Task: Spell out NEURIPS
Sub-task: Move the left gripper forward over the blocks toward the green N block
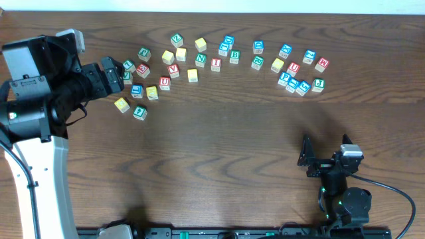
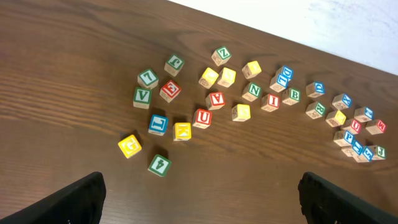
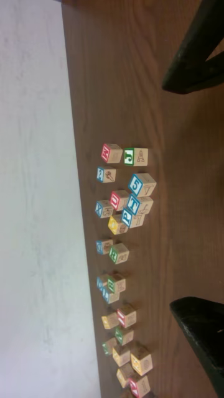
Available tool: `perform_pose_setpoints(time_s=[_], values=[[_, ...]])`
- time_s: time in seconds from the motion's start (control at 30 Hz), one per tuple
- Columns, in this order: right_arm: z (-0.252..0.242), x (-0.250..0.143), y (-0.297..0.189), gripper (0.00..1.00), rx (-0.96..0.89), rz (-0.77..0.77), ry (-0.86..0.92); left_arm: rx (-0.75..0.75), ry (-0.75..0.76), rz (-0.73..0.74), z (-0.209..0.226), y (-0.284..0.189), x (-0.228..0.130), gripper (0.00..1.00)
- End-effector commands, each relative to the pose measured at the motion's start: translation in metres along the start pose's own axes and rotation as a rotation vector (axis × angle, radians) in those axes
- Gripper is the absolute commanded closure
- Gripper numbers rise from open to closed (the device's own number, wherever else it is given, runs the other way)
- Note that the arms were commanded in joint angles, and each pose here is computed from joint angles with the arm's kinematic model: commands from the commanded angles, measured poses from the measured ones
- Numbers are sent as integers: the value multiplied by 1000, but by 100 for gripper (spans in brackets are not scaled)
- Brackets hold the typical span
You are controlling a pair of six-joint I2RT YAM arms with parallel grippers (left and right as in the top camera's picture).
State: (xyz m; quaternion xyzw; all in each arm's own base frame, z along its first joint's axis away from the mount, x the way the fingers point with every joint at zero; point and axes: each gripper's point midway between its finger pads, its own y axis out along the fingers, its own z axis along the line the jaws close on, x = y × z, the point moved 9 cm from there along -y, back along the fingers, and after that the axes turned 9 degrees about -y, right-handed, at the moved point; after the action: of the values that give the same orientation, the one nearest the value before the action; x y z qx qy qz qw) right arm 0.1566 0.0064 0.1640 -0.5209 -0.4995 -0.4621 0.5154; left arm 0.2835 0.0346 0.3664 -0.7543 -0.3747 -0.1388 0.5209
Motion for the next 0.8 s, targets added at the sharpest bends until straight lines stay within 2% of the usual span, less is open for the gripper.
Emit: perform_pose_setpoints(time_s=[0.0, 0.1, 0.3, 0.53, 0.7, 0.77], values=[[-1, -1, 0, 1, -5, 2, -6, -10, -70, 4, -2, 2, 4, 2], [-1, -1, 0, 1, -5, 2, -6, 4, -157, 43, 2, 13, 3, 2], [-1, -1, 0, 1, -5, 2, -6, 40, -187, 160, 10, 43, -4, 2], [-3, -1, 0, 1, -32, 0, -14, 30, -188, 272, 7, 74, -13, 2], [-3, -1, 0, 1, -34, 0, -16, 21, -164, 295, 0, 82, -17, 2], [-10, 2, -1, 1, -114, -10, -48, 11, -136, 294, -4, 84, -17, 2]])
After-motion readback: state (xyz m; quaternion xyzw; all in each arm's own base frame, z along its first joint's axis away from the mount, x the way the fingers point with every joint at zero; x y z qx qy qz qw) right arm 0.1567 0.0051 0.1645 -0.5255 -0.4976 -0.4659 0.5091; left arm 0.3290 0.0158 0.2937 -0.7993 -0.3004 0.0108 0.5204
